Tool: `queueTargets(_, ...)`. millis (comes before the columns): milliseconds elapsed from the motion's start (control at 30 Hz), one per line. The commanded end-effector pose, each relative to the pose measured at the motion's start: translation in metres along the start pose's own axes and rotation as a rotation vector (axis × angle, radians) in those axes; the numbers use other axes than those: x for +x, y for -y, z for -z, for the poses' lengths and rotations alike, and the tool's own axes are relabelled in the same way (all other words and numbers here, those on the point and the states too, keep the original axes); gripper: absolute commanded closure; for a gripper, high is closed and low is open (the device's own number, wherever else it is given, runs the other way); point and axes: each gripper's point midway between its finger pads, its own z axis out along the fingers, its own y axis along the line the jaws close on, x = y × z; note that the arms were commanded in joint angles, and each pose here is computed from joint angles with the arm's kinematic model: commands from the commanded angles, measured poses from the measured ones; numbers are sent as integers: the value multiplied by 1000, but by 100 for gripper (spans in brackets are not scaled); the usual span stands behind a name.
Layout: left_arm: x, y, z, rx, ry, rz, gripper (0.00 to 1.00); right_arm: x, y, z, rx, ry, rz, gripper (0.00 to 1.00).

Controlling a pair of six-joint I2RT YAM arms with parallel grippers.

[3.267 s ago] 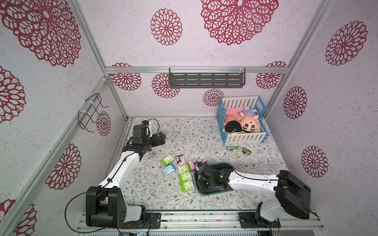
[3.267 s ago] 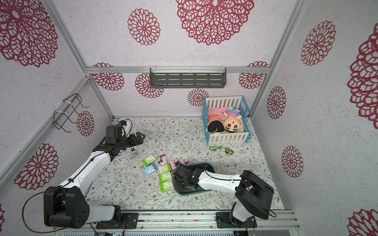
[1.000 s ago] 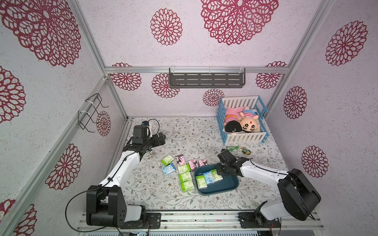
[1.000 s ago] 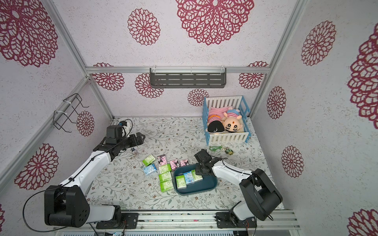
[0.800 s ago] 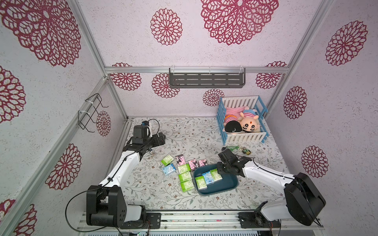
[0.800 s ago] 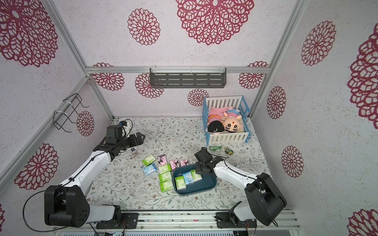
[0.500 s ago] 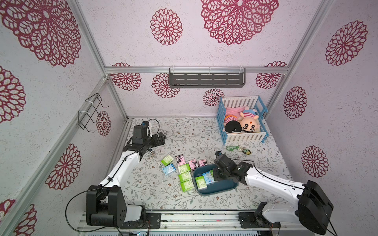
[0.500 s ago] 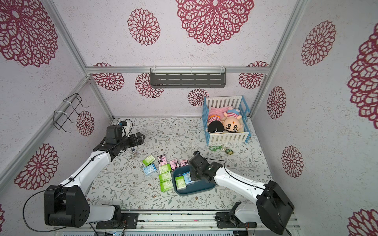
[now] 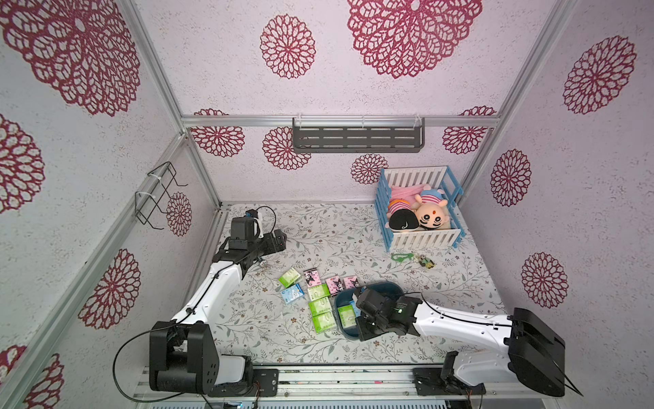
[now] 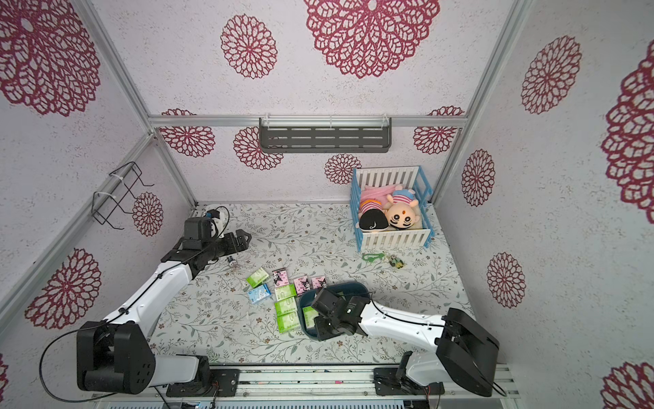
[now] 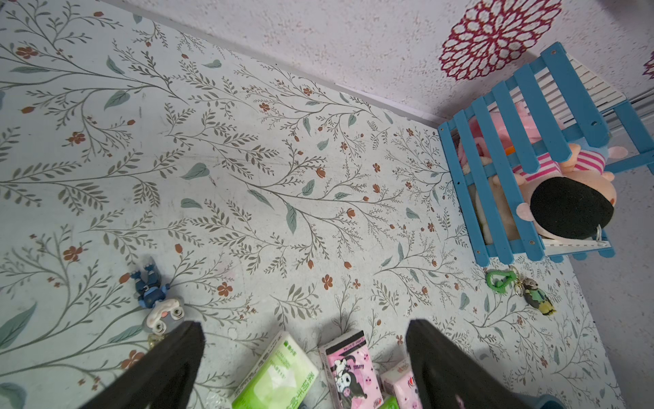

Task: Put the pocket tissues into the storage box
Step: Adjust the pocket tissues in the storage box.

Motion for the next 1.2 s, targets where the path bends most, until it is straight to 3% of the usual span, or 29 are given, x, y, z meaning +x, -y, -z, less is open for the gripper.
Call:
queueTargets(0,-4,1,-1,7,12,-10,3,7,-8,-6,-27,-36,-6,100)
queueTargets(400,-6,2,1,5,11,-18,3,-17,10,-24,90,40,-52,100)
queueTargets(1033,-4,0,1,-3,7,-20,3,-49,-3,-23,78,86,24,100)
queueTargets(1167,-4,0,0,0,6,-16,3,-70,-21,8,-2,211,33,81)
